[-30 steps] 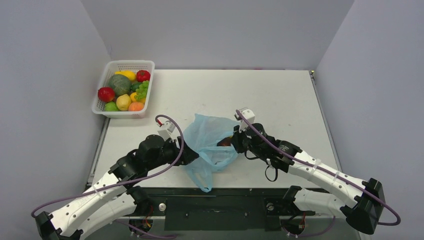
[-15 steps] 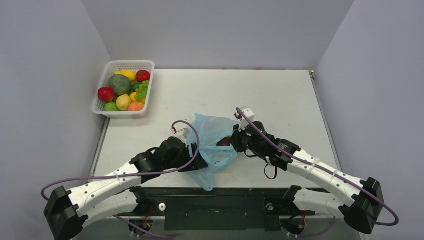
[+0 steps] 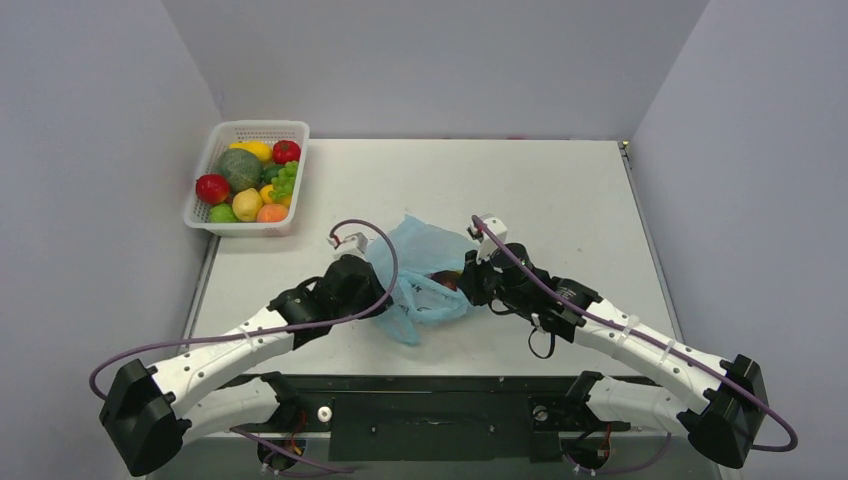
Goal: Take the fake fruits out of the plastic bag
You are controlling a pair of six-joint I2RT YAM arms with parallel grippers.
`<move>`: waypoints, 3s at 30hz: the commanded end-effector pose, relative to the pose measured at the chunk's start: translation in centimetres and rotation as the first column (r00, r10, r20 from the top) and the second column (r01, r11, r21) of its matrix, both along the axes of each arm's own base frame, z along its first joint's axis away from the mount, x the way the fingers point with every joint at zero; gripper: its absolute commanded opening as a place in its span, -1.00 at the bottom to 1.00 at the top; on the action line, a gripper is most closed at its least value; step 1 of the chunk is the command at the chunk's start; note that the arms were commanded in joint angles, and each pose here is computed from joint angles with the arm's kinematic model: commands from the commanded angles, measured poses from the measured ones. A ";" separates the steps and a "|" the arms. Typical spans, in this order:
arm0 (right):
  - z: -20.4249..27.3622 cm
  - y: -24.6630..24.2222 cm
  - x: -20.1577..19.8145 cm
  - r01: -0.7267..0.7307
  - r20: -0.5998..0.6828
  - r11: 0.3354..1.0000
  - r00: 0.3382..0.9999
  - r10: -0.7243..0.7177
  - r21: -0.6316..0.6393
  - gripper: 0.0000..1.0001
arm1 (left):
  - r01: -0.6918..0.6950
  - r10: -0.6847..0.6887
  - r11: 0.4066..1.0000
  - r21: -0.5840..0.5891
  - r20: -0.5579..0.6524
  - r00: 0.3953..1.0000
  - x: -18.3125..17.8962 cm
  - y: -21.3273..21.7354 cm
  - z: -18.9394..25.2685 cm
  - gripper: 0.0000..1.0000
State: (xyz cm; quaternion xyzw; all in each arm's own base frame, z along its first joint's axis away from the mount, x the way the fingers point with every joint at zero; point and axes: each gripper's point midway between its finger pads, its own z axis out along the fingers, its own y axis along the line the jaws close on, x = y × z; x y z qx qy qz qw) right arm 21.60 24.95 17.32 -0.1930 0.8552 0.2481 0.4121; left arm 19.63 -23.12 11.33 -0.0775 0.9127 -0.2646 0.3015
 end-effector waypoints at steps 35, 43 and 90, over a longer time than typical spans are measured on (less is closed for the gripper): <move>-2.3 -5.4 -2.6 0.218 -0.213 0.922 0.965 -0.155 0.320 0.61 | -0.029 0.107 0.892 -0.450 0.149 0.983 7.8 6.1 7.8 -1.00; -2.2 -1.7 -2.0 0.246 -0.265 0.879 0.953 -0.143 0.409 0.72 | -0.010 0.092 0.883 -0.469 0.151 0.984 7.1 5.8 9.0 -1.00; -0.2 -0.8 -1.3 0.097 -0.043 0.971 0.995 -0.090 0.220 -1.00 | 0.292 -0.208 0.932 -0.213 0.344 0.915 -3.2 -3.5 16.2 -0.16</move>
